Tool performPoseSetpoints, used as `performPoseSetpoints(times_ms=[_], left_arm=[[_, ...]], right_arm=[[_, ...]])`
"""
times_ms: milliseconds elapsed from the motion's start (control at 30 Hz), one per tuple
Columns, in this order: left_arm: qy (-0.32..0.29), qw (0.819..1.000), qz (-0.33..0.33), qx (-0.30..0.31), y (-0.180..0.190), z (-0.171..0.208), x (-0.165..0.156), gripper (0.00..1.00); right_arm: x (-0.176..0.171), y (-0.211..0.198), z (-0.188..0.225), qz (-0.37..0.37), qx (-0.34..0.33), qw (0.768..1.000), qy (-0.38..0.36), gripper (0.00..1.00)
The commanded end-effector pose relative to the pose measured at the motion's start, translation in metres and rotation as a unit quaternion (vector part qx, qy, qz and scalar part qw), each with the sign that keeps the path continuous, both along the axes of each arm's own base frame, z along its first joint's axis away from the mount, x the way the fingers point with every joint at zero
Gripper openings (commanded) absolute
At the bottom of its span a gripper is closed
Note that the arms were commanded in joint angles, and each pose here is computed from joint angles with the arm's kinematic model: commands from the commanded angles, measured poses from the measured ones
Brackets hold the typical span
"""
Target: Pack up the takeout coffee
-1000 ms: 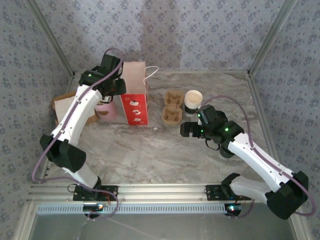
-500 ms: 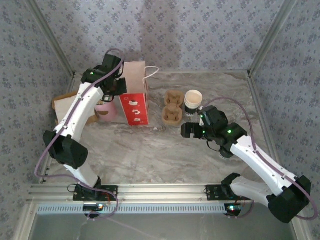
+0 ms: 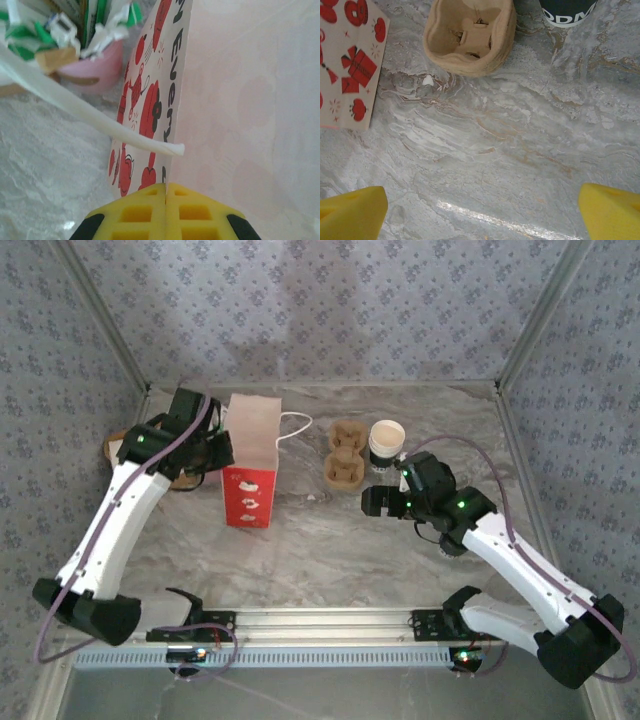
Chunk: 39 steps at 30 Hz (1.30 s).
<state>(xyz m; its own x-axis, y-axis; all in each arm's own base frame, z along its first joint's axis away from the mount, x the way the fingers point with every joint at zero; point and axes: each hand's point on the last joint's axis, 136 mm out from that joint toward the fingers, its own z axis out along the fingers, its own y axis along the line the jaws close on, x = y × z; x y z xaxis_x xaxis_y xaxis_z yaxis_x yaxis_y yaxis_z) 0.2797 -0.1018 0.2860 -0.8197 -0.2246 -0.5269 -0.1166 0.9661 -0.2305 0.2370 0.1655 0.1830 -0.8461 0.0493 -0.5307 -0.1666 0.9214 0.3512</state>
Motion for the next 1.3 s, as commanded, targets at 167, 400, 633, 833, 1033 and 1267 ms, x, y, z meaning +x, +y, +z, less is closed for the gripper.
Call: performPoseSetpoints(times_ms=[167, 400, 633, 833, 1033, 1267], left_arm=[[0.007, 0.999, 0.017, -0.044, 0.0, -0.005, -0.056, 0.03], [0.009, 0.998, 0.011, -0.059, -0.01, -0.013, -0.077, 0.04], [0.006, 0.998, 0.01, -0.067, -0.017, -0.022, -0.08, 0.26], [-0.017, 0.996, -0.003, -0.087, -0.019, -0.009, -0.081, 0.55], [-0.121, 0.986, -0.036, -0.105, -0.008, 0.04, -0.086, 0.88], [-0.279, 0.954, 0.0, -0.105, 0.044, 0.078, -0.106, 0.99]], right_arm=[[0.002, 0.004, 0.005, 0.007, 0.005, 1.0, 0.003, 1.0], [0.004, 0.005, 0.006, 0.007, 0.003, 1.0, 0.007, 1.0], [0.006, 0.007, 0.007, 0.008, 0.002, 1.0, 0.009, 1.0], [0.007, 0.003, 0.002, -0.024, 0.022, 0.998, 0.049, 1.0], [0.022, 0.002, 0.019, -0.012, 0.064, 0.998, 0.023, 1.0], [0.028, -0.004, 0.049, -0.011, 0.09, 0.996, -0.023, 1.0]])
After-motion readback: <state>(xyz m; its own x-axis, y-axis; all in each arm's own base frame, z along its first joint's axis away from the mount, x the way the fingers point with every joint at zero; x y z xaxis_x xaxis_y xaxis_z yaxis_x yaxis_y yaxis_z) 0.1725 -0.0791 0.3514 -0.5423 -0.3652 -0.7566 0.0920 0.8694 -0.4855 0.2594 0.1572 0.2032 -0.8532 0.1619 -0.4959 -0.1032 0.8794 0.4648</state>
